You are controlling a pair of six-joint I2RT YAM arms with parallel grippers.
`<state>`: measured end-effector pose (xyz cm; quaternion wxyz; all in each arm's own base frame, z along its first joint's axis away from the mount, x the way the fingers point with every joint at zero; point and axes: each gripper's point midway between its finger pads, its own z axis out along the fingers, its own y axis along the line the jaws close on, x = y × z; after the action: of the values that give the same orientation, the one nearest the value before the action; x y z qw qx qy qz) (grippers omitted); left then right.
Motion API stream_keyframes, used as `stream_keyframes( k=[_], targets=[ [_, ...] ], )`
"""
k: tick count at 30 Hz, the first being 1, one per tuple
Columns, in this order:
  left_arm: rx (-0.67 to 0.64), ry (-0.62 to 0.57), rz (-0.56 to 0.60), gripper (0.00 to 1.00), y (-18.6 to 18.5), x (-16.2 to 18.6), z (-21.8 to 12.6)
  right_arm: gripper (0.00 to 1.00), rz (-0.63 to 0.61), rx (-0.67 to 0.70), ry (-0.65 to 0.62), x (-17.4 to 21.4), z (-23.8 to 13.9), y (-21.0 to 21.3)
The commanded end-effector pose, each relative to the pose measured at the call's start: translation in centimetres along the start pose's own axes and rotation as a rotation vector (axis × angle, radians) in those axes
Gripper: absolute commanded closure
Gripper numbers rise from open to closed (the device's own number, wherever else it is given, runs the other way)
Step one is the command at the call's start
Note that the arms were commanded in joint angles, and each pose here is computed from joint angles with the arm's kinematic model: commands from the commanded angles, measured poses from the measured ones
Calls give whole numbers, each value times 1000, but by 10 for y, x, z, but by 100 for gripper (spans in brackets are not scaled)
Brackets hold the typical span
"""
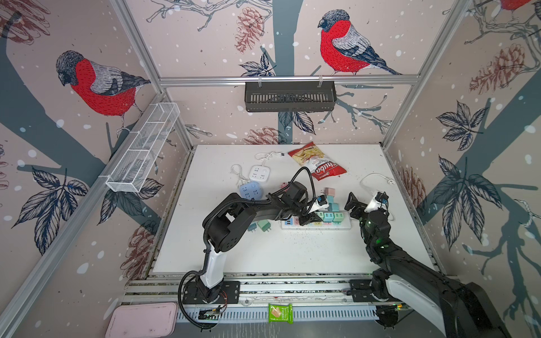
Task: Insert the plug
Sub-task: 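Lower the green adapter with the left gripper into the strip socket, then open the left gripper and lift it off the plugged green adapter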
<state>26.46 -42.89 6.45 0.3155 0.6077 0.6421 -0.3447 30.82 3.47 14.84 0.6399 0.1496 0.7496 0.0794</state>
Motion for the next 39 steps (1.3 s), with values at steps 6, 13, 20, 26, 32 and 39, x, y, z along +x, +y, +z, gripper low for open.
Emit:
stream_keyframes(
  k=[6,13,20,26,32,39],
  targets=[
    [-28,124,-11,100,7,31,6,0,8,-14,-28,-7,-1,3],
    [-29,126,2,100,6,31,5,0,7,-15,-27,-7,-1,3],
    [-65,131,-1,12,11,31,3,0,8,-18,-28,-7,-2,4],
    [-68,126,-4,2,11,29,1,0,12,-19,-33,-7,-3,3],
    [-99,62,17,2,8,13,-10,0,12,-19,-33,-7,-4,2],
    [-224,-60,77,2,9,-8,-40,0,13,-19,-36,-8,-4,2]
  ],
)
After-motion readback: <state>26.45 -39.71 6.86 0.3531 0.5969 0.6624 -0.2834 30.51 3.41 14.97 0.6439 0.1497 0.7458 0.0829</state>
